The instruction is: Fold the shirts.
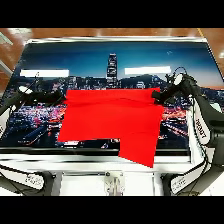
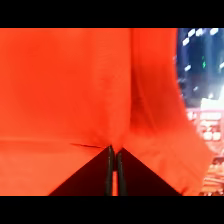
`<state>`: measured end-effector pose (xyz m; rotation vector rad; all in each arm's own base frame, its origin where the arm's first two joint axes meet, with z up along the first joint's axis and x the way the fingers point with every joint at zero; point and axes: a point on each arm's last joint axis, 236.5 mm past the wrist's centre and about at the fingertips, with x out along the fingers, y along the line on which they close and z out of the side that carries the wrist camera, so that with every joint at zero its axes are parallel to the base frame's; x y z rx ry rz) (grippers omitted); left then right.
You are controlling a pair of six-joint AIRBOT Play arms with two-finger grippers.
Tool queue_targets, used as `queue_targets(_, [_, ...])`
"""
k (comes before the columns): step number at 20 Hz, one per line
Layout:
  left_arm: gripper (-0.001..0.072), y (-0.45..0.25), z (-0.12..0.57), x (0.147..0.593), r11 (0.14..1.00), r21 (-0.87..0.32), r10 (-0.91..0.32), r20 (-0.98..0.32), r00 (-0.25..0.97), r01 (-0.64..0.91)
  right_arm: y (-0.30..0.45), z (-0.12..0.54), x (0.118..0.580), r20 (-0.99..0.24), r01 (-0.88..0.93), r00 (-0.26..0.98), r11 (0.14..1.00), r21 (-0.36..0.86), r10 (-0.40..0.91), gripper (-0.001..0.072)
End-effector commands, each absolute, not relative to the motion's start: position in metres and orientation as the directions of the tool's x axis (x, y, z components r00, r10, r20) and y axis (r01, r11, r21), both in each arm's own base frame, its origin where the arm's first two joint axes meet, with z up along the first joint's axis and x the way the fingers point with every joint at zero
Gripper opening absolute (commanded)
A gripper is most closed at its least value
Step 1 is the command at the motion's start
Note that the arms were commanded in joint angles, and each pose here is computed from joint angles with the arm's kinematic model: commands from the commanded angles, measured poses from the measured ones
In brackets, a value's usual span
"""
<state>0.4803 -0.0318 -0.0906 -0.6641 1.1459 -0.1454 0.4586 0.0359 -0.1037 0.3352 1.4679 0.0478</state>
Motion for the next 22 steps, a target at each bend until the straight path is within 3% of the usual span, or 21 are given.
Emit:
queue_targets(1, [0.0538,-0.035,-0.087,0.467,0.760,-0.589,-0.484,-0.795,0.366,-0.274,0.036,-0.087,0.457,-0.963,0.177,0.125,0.950,0.258,0.239,0.0520])
queue_targets(2, [0.0538,-0.032,-0.081,0.461,0.750,-0.601,-0.509,-0.791,0.340,-0.275,0.034,-0.071,0.460,-0.959,0.143,0.159,0.956,0.258,0.235,0.0617])
queue_targets(5, [0.0531,-0.008,-0.049,0.440,0.706,-0.648,-0.591,-0.761,0.267,-0.284,0.004,-0.015,0.448,-0.961,0.073,0.217,0.979,0.189,0.169,0.0617])
queue_targets(7, [0.0515,0.014,-0.023,0.420,0.695,-0.663,-0.611,-0.749,0.257,-0.278,-0.042,0.010,0.414,-0.985,0.107,0.162,0.991,0.075,0.058,0.0614])
queue_targets(9, [0.0461,0.037,-0.018,0.383,0.762,-0.584,-0.552,-0.812,0.191,-0.281,-0.074,0.019,0.371,-0.998,0.143,0.051,0.989,0.045,0.038,0.0613])
queue_targets(11, [0.0473,0.053,-0.034,0.333,0.831,-0.471,-0.468,-0.879,0.086,-0.295,-0.078,0.011,0.324,-0.987,0.185,-0.054,0.973,0.138,0.150,0.0613])
queue_targets(13, [0.0629,0.039,-0.056,0.286,0.821,-0.476,-0.496,-0.868,0.019,-0.316,-0.071,-0.004,0.294,-0.959,0.280,-0.066,0.928,0.247,0.275,0.0614])
queue_targets(16, [0.0641,0.013,-0.093,0.233,0.792,-0.500,-0.553,-0.831,-0.062,-0.350,-0.038,-0.025,0.277,-0.903,0.369,0.002,0.839,0.401,0.430,0.0614])
queue_targets(22, [0.0632,-0.025,-0.104,0.240,0.687,-0.629,-0.661,-0.749,0.045,-0.366,-0.016,-0.045,0.262,-0.878,0.374,-0.018,0.817,0.438,0.479,0.0614])
